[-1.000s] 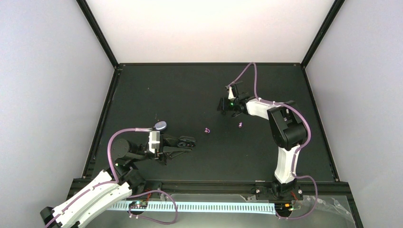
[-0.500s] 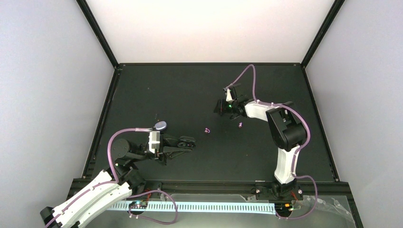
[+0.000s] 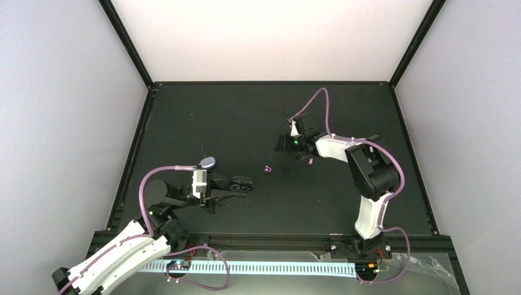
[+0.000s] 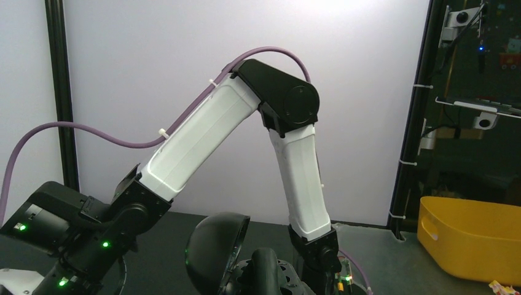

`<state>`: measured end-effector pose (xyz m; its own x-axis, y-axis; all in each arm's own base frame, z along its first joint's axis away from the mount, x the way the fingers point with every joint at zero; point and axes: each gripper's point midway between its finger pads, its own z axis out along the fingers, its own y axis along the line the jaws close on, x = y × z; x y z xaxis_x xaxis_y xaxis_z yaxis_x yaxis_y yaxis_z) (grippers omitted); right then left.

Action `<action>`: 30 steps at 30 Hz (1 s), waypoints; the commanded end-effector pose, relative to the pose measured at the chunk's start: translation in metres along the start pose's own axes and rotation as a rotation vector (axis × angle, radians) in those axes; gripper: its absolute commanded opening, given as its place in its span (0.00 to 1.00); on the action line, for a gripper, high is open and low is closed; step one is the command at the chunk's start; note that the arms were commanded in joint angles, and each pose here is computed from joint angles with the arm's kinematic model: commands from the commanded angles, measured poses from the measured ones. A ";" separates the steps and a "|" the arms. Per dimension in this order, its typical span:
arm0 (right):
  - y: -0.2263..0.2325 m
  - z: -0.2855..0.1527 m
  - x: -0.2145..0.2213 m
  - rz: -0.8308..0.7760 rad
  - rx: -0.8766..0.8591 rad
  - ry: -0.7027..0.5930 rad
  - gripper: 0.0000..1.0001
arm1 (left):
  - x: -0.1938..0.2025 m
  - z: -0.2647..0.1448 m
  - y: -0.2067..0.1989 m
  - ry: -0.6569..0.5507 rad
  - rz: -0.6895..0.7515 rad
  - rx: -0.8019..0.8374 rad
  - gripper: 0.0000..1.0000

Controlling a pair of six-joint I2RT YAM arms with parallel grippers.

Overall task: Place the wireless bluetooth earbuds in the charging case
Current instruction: Pick up the earbud from the center of the board.

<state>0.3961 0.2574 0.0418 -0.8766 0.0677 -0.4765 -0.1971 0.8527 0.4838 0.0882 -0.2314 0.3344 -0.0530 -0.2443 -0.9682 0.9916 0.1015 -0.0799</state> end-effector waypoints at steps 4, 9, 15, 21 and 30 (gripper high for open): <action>-0.016 -0.023 -0.016 0.030 0.129 -0.091 0.53 | -0.005 0.000 -0.005 -0.009 0.017 0.020 0.02; -0.020 -0.017 -0.021 0.053 0.149 -0.094 0.45 | -0.005 -0.001 -0.005 -0.009 0.018 0.020 0.01; -0.024 -0.011 -0.023 0.064 0.170 -0.095 0.37 | -0.006 -0.001 -0.005 -0.010 0.019 0.018 0.02; -0.028 -0.009 -0.029 0.072 0.191 -0.106 0.34 | -0.006 -0.001 -0.005 -0.011 0.020 0.019 0.02; -0.031 -0.001 -0.025 0.071 0.200 -0.080 0.30 | -0.006 -0.001 -0.005 -0.010 0.020 0.018 0.02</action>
<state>0.4173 0.2305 0.0408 -0.8483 0.1559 -0.5060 -0.0553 0.9243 0.3775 0.0882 -0.2314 0.3343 -0.0533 -0.2441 -0.9683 0.9916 0.1016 -0.0801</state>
